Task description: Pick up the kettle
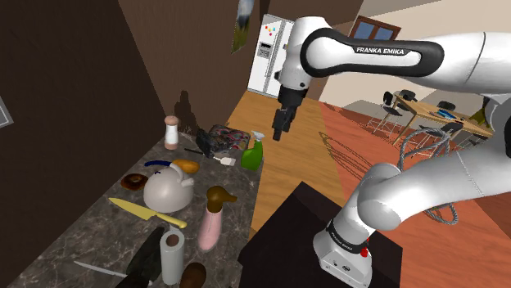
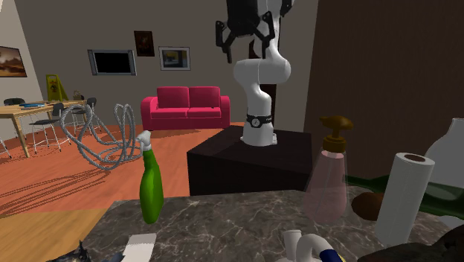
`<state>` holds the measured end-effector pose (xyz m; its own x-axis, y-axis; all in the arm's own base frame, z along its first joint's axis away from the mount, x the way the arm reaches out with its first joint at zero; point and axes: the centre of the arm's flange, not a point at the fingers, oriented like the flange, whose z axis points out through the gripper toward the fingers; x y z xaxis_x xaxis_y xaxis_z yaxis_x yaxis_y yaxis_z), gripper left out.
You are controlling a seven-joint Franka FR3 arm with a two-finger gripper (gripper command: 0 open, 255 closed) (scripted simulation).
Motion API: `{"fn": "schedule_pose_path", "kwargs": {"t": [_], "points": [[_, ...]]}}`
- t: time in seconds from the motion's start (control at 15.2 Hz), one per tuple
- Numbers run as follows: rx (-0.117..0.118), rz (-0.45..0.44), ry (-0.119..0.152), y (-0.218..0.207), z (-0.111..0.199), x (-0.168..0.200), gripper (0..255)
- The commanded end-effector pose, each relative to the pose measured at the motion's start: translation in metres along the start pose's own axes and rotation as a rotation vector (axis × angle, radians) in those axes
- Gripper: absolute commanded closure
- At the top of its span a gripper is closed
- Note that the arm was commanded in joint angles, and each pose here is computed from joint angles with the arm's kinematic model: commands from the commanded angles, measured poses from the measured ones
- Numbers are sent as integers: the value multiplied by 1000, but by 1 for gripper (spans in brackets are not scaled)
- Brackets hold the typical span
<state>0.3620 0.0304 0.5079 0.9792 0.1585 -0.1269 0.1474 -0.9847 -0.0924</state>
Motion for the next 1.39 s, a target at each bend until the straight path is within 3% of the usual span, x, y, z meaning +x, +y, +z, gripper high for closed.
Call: {"fn": "schedule_pose_path", "kwargs": {"t": [0.0,1.32], "points": [[-9,-19,-8,-8,14,25,0],[-100,-199,-88,-98,154,248,0]]}}
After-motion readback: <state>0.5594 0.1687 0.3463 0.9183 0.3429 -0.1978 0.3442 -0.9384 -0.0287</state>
